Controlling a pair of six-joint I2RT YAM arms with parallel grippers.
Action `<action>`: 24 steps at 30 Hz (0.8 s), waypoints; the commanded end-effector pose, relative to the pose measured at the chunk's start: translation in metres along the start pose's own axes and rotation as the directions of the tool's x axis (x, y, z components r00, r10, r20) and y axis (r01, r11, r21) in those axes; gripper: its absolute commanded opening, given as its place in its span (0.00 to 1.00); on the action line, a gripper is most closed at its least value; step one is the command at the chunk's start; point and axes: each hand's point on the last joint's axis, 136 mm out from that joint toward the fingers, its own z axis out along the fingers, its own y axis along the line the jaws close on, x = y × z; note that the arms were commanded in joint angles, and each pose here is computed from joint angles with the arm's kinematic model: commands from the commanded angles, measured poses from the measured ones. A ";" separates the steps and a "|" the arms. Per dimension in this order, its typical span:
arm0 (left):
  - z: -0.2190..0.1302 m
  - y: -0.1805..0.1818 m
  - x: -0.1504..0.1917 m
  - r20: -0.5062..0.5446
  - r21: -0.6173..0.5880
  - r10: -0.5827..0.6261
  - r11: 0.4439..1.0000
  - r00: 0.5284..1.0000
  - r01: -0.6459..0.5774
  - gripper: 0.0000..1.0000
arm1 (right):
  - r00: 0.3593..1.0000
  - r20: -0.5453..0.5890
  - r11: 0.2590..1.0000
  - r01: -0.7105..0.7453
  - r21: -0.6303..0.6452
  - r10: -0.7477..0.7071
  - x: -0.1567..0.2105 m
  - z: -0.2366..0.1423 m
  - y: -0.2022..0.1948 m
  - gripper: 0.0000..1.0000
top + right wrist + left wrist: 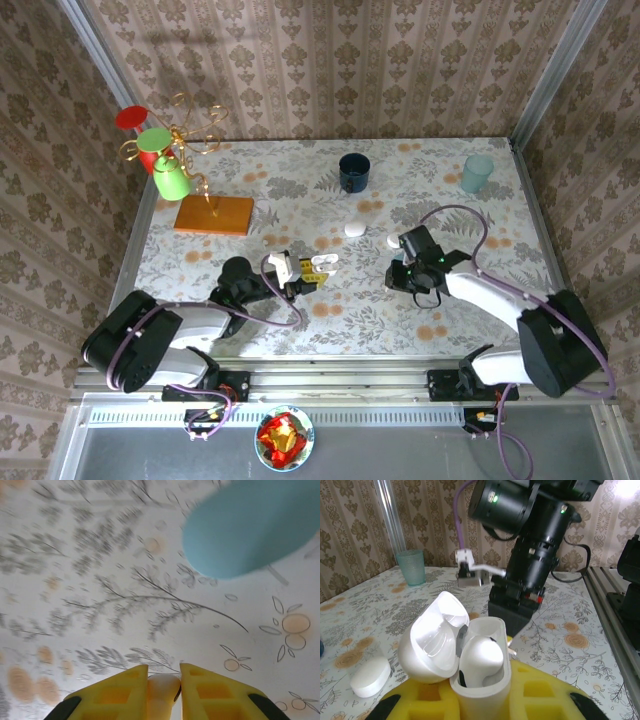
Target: Insert the wireless bluetooth earbuds into the charging case
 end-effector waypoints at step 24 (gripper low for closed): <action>0.018 0.004 -0.014 0.045 0.050 -0.066 0.997 0.997 0.064 0.00 | 0.682 0.667 0.842 0.518 -0.150 -0.301 -0.057 -0.133 0.141 0.22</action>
